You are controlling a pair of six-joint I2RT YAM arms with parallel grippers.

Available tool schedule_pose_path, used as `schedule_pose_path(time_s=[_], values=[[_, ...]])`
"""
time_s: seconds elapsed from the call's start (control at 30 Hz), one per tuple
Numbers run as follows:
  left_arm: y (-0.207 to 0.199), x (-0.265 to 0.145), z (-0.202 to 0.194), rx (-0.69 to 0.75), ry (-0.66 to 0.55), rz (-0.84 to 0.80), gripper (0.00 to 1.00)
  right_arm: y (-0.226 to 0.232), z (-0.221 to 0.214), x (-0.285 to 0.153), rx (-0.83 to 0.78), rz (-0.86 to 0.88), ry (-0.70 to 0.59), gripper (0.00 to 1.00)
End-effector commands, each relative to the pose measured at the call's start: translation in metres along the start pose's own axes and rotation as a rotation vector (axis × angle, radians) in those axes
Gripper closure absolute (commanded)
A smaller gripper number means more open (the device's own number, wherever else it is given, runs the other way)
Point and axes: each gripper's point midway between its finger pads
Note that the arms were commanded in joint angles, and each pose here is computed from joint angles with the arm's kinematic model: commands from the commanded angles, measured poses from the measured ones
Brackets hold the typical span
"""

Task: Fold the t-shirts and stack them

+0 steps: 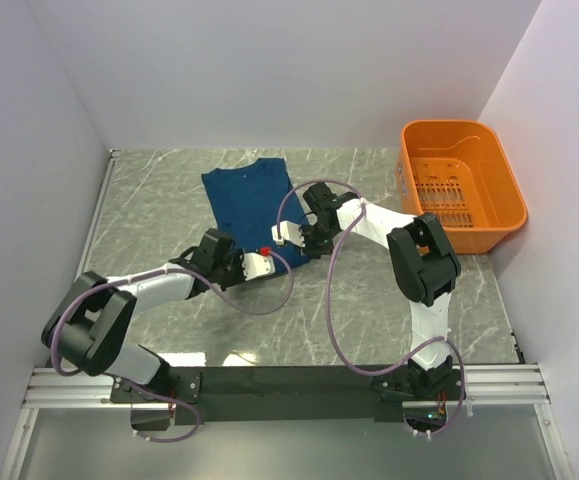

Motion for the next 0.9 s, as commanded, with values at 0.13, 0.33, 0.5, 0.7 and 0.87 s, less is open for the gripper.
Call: schedule_pose_path(time_s=[0.13,0.33,0.5,0.7,0.87], values=[[-0.026,-0.025,0.029,0.012,-0.128,-0.092,0.99,0.05,-0.001,-0.024,0.058,0.191,-0.036,1.0],[-0.042,-0.054,0.045,0.009,-0.207,-0.104,1.0,0.091,0.001,-0.049,0.084,0.258,-0.098,1.0],[-0.072,-0.075,0.06,-0.002,-0.259,-0.182,1.0,0.133,0.002,-0.072,0.128,0.327,-0.157,1.0],[-0.104,-0.095,0.089,0.01,-0.314,-0.297,1.0,0.174,0.004,-0.096,0.177,0.408,-0.21,1.0],[-0.12,-0.109,0.103,0.016,-0.332,-0.358,0.99,0.19,0.002,-0.106,0.201,0.419,-0.215,1.0]])
Point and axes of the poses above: each gripper's point midway between its finger pads, its own x axis out along the fingers, its own y axis along the line the jaws close on, z = x × y, and after that the axes turned 10 degrees about x, right-handed
